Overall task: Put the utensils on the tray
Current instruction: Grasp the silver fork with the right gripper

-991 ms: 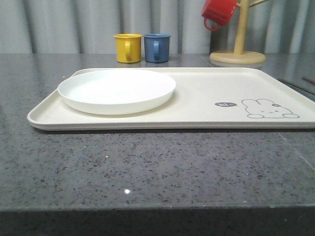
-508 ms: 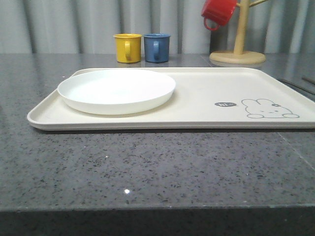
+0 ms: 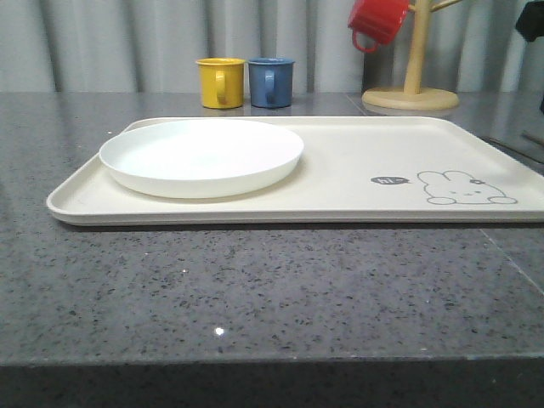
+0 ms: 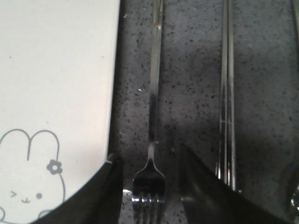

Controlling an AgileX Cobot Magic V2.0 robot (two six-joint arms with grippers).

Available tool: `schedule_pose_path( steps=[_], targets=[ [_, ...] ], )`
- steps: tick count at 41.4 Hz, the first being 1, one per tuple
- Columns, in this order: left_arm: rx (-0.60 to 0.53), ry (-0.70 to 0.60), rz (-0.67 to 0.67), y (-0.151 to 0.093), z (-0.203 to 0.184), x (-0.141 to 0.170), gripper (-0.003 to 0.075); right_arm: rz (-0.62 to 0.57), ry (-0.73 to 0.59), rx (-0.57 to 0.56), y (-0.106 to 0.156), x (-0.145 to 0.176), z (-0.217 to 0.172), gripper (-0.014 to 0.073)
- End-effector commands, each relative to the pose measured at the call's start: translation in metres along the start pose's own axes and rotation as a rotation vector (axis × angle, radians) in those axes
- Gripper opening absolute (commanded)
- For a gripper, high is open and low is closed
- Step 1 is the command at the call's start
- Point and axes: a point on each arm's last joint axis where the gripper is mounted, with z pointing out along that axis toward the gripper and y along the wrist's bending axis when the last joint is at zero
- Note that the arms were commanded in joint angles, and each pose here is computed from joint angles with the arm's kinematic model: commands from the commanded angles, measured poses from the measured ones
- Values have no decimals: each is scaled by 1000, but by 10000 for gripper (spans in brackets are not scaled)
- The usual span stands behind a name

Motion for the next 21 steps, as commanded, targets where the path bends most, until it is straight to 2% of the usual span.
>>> schedule_pose_path(
  steps=[1, 21],
  targets=[
    [-5, -102, -14, 2, -1, -16, -19, -1, -59, -8, 2, -18, -4, 314],
    [-5, -102, -14, 2, -1, -16, -19, 0, 24, -1, 1, -28, 42, 314]
  ],
)
